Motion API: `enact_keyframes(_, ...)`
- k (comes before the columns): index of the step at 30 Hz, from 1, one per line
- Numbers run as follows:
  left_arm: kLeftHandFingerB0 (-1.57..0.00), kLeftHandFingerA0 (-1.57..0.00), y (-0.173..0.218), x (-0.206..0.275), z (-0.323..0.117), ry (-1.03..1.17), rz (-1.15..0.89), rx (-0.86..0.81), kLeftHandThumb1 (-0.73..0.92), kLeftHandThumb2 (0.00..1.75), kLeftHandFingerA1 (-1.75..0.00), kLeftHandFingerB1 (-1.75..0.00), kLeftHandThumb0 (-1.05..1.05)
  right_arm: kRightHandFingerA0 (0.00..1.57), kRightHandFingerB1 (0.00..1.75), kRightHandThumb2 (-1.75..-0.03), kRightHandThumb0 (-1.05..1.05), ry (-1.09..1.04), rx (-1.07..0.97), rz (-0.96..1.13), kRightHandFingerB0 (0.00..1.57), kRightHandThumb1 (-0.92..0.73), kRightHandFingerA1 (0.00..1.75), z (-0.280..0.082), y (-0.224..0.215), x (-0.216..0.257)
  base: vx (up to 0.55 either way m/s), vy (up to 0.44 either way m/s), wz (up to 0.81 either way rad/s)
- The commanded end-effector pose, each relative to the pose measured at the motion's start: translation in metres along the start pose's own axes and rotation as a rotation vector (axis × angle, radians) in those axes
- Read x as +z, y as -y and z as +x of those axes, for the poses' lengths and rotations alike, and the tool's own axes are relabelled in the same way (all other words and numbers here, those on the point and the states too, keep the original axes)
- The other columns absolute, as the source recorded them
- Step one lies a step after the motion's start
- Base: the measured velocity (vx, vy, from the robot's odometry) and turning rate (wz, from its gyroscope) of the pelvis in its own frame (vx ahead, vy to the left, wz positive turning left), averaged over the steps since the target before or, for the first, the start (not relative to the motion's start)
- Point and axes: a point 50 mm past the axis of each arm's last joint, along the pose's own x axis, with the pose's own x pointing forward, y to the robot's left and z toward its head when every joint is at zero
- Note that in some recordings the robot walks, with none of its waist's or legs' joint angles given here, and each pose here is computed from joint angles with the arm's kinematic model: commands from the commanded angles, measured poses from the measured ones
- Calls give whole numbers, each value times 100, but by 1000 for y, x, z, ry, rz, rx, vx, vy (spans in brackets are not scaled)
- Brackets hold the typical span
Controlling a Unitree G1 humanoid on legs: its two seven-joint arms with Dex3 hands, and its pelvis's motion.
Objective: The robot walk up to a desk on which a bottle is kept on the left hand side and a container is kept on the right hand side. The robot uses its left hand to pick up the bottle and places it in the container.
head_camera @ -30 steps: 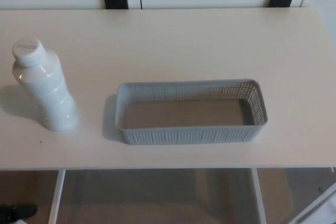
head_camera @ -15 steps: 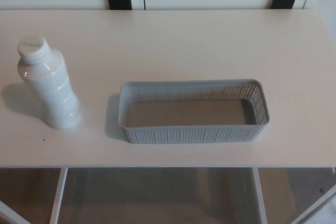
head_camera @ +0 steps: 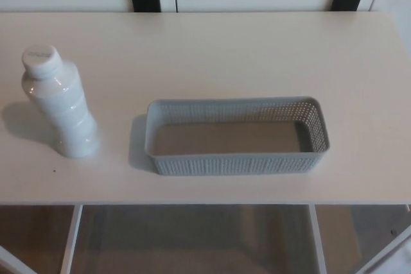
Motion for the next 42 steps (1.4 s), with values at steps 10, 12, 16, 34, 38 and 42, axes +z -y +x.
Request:
enact_keyframes(10, 0, 0, 25, 150, 47, 725, 114, 11, 44, 67, -12, 0, -62, 55, 33, -60, -18, 10, 3, -61, 21, -65, 52, 10, 4, 5, 0, 0, 0)
enact_keyframes(12, 0, 0, 27, 149, 51, 711, 116, 14, 44, 67, -12, 0, -62, 55, 33, -60, -18, 9, 1, -60, 21, -65, 52, 10, 4, 5, 0, 0, 0)
enact_keyframes(16, 0, 0, 43, 133, 85, 613, 110, -30, 41, 75, -9, -2, -67, 57, 33, -59, -14, 0, -7, -65, 22, -67, 51, 10, 5, 1, 0, 0, 0)
enact_keyframes(34, 0, 0, 71, 102, 125, 454, 116, -125, 42, 75, -5, 0, -69, 49, 47, -92, -14, 26, 13, -82, 11, -50, 65, 10, 4, 4, 0, 0, 0)
enact_keyframes(38, 0, 0, 80, 98, 129, 445, 107, -151, 42, 77, -10, -3, -69, 48, 47, -93, -13, 23, 10, -88, 11, -51, 64, 7, 1, 6, 0, 0, 0)
enact_keyframes(42, 0, 0, 89, 95, 133, 443, 94, -176, 41, 75, -8, -2, -67, 47, 47, -92, -15, 27, 16, -108, 10, -50, 64, 7, 2, 6, 0, 0, 0)
